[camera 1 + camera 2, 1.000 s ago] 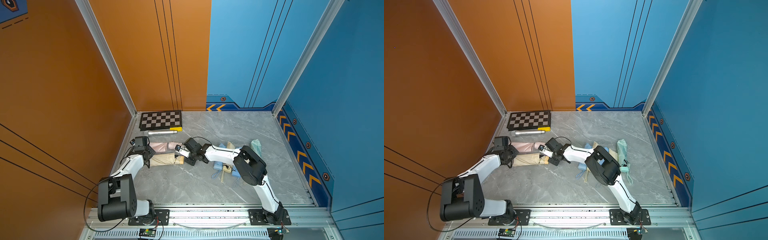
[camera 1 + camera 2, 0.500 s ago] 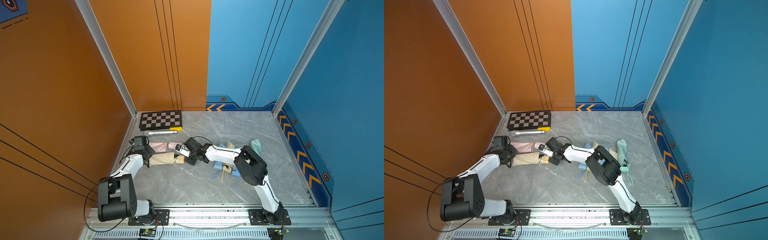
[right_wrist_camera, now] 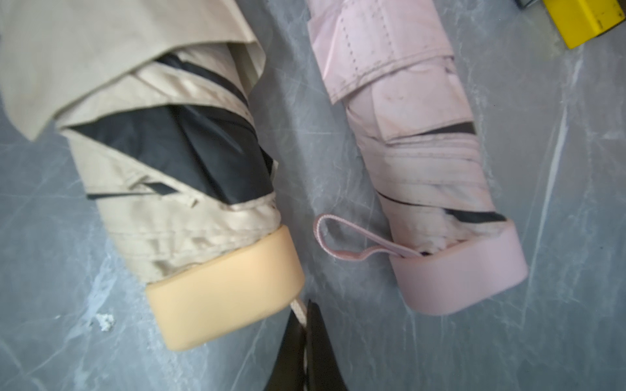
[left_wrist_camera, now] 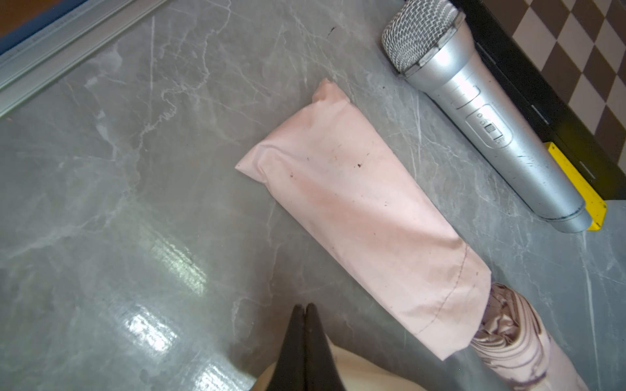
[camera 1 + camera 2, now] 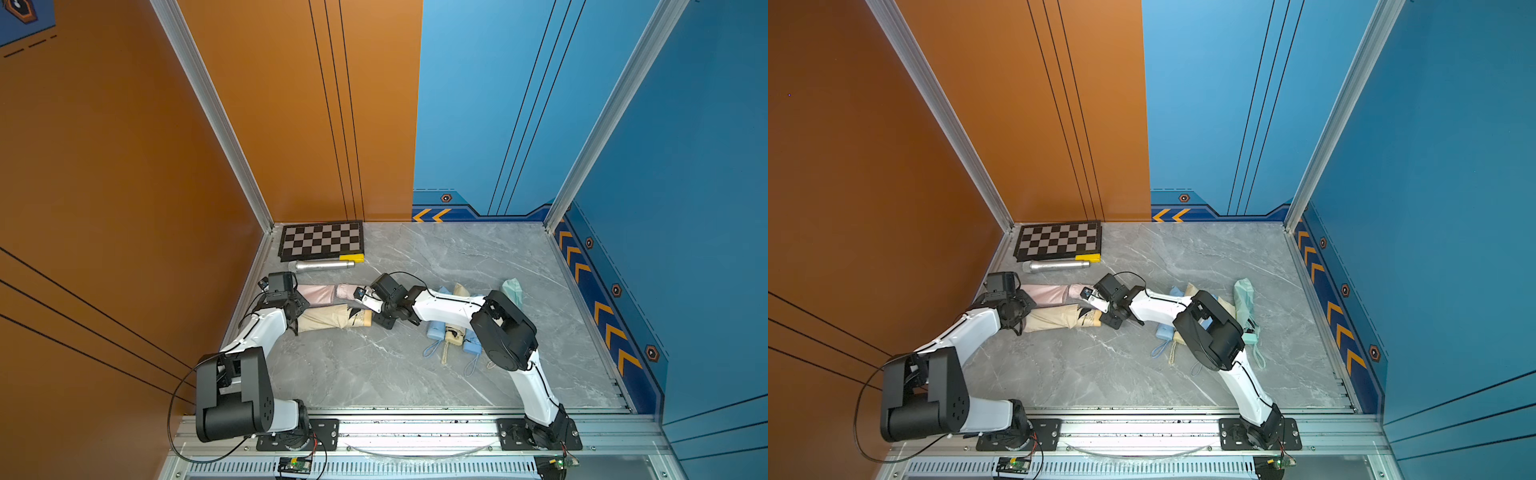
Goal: Take umbrellas out of sleeves
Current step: Take out the umbrella from the umbrella sleeve.
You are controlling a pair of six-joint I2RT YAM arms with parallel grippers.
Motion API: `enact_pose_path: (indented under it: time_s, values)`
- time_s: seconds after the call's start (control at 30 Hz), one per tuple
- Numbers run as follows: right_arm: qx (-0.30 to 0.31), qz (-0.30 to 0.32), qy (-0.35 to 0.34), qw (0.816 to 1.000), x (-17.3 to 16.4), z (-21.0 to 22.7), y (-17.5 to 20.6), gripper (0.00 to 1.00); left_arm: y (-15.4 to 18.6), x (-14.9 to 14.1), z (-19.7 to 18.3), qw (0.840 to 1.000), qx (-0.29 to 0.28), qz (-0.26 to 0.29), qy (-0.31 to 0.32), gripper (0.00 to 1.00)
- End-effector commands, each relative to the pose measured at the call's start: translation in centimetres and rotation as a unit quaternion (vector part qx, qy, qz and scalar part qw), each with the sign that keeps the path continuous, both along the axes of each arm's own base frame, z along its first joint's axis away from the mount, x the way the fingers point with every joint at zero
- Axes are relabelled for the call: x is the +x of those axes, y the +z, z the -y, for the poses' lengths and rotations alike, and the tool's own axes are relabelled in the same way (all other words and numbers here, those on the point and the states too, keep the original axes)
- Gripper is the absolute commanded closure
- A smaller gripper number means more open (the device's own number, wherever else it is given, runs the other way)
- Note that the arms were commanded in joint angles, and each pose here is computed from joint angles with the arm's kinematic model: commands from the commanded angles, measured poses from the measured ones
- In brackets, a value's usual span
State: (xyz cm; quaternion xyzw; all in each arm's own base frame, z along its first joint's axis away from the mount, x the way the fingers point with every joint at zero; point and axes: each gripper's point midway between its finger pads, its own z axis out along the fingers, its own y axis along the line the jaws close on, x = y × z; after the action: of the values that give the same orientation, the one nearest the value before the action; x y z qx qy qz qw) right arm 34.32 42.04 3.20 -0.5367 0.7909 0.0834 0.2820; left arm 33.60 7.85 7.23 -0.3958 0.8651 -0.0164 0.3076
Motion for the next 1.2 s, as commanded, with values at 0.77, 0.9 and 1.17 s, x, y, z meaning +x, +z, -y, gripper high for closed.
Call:
enact_pose_path:
  time_s: [0.77, 0.9, 1.17]
  values:
    - [-0.024, 0.014, -0.021, 0.999, 0.4, 2.3, 1.2, 1.00, 1.5, 0.0, -2.4, 0.999, 0.046, 0.006, 0.023, 1.00]
    - [-0.023, 0.015, -0.023, 0.999, 0.5, 2.4, 1.4, 1.00, 1.5, -0.1, -2.7, 0.999, 0.048, 0.005, 0.026, 1.00]
    - [-0.025, 0.017, -0.026, 0.999, 0.7, 2.7, 1.5, 1.00, 1.6, 0.1, -2.8, 0.998, 0.052, 0.006, 0.021, 1.00]
